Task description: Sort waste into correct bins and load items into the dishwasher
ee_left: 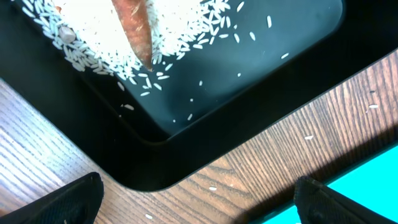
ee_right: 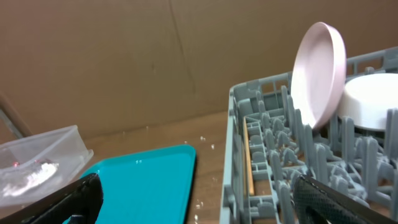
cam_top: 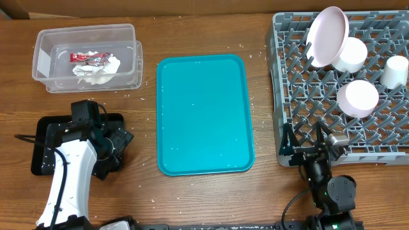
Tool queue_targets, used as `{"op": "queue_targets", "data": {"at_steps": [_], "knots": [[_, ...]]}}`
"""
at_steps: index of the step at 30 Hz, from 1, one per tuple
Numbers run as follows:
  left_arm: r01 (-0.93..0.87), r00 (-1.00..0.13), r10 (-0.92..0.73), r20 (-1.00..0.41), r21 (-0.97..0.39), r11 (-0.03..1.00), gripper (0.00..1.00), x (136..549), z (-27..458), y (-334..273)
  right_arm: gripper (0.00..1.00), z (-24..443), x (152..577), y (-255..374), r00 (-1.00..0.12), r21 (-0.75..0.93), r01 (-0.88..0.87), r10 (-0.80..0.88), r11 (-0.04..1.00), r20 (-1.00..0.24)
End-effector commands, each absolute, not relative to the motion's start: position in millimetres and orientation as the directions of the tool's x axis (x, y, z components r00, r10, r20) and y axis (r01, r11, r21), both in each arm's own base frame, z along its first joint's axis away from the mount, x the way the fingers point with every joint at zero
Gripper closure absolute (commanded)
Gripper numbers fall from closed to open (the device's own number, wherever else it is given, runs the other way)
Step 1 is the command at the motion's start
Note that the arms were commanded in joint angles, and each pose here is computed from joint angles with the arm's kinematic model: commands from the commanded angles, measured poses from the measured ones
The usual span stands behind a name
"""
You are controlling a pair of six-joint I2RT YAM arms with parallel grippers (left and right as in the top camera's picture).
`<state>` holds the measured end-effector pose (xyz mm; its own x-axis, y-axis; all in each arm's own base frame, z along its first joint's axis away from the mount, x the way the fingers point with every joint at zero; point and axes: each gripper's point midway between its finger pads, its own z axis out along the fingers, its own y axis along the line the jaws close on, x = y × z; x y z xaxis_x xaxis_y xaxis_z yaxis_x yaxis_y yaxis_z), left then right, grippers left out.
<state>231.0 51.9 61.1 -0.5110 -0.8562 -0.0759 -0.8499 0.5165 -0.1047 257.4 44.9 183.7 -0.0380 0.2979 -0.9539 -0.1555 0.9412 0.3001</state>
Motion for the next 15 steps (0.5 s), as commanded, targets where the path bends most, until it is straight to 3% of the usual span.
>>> {"op": "queue_targets", "data": {"at_steps": [1, 5, 8, 15], "knots": [[-0.859, -0.498, -0.864, -0.068, -0.099, 0.503, 0.00, 230.1, 59.0, 51.3, 0.00, 187.0, 253.4, 40.1, -0.010, 0.293, -0.159, 0.295, 0.943, -0.955], [-0.859, -0.498, -0.864, -0.068, -0.099, 0.503, 0.00, 230.1, 59.0, 51.3, 0.00, 176.9, 250.3, 33.2, -0.038, 0.276, -0.129, 0.273, 0.953, -0.961], [-0.859, -0.498, -0.864, -0.068, -0.099, 0.503, 0.00, 230.1, 59.0, 51.3, 0.00, 167.1, 244.8, 40.4, -0.065, 0.164, -0.171, 0.155, 0.971, -0.986], [-0.859, -0.498, -0.864, -0.068, -0.099, 0.503, 0.00, 230.1, 59.0, 51.3, 0.00, 170.2, 243.1, 40.3, -0.043, 0.119, -0.177, 0.113, 0.977, -0.993]]}}
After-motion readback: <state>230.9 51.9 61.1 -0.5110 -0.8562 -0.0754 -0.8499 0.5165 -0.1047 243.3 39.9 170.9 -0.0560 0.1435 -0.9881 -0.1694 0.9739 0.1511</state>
